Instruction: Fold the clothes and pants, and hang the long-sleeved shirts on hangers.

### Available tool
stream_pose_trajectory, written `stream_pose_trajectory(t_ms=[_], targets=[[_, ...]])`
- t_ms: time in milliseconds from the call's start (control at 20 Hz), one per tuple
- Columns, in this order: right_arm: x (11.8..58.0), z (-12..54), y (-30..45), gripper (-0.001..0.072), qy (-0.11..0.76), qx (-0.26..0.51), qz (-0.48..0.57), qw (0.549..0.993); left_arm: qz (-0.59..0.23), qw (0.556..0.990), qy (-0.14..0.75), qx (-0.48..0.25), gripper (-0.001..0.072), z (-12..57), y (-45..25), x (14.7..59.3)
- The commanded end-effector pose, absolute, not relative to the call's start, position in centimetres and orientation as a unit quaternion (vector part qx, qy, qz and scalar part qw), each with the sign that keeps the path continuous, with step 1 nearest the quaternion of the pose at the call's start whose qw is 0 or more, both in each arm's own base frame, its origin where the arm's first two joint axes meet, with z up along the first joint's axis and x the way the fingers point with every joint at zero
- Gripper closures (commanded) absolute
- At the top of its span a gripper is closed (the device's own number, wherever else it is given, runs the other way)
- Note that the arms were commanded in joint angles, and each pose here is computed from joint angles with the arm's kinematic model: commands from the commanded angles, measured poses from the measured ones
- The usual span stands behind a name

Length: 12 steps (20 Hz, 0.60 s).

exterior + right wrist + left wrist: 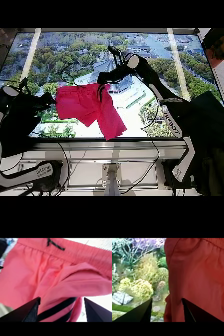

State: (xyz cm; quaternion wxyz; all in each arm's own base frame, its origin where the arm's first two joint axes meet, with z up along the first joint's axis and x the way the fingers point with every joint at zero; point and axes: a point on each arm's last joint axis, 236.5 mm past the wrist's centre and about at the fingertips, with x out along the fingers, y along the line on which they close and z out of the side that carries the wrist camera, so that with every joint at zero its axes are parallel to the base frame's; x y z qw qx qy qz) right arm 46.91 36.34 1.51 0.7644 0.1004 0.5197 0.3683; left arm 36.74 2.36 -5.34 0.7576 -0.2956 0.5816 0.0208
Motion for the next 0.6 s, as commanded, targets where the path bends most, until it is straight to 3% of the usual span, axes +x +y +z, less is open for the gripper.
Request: stream_pose_trajectory(t_ms=[0, 200, 250, 300, 350, 450, 500, 550], targets=[[48.0, 1.5, 36.3, 0.0097, 0.500, 0.085, 0.359, 0.784, -0.012, 0.740, 0.555, -0.381, 0.0287, -6.2, -0.2, 39.4], [48.2, 1.6, 36.5, 0.0108, 0.494, 0.088, 0.358, 0.788, -0.018, 0.726, 0.542, -0.424, 0.0292, -6.9, -1.0, 40.6], [48.2, 1.6, 36.6, 0.0218, 0.494, 0.087, 0.358, 0.788, -0.017, 0.724, 0.544, -0.424, 0.0363, -7.1, -1.1, 40.6], [48.2, 1.6, 36.6, 0.0416, 0.494, 0.087, 0.358, 0.788, -0.017, 0.724, 0.544, -0.425, 0.0478, -7.1, -1.1, 40.6], [48.2, 1.6, 36.6, 0.0526, 0.494, 0.087, 0.358, 0.787, -0.017, 0.725, 0.542, -0.425, 0.0555, -7.1, -1.1, 40.7], [48.0, 1.2, 36.1, 0.0506, 0.500, 0.077, 0.355, 0.786, -0.018, 0.724, 0.542, -0.425, 0.0580, -7.1, -1.2, 40.7], [47.8, 0.8, 35.7, 0.0462, 0.510, 0.072, 0.350, 0.782, -0.018, 0.725, 0.542, -0.425, 0.0580, -7.1, -1.2, 40.7], [47.5, 0.4, 35.3, 0.0242, 0.524, 0.071, 0.339, 0.778, -0.021, 0.727, 0.542, -0.421, 0.0580, -7.1, -1.2, 40.7]])
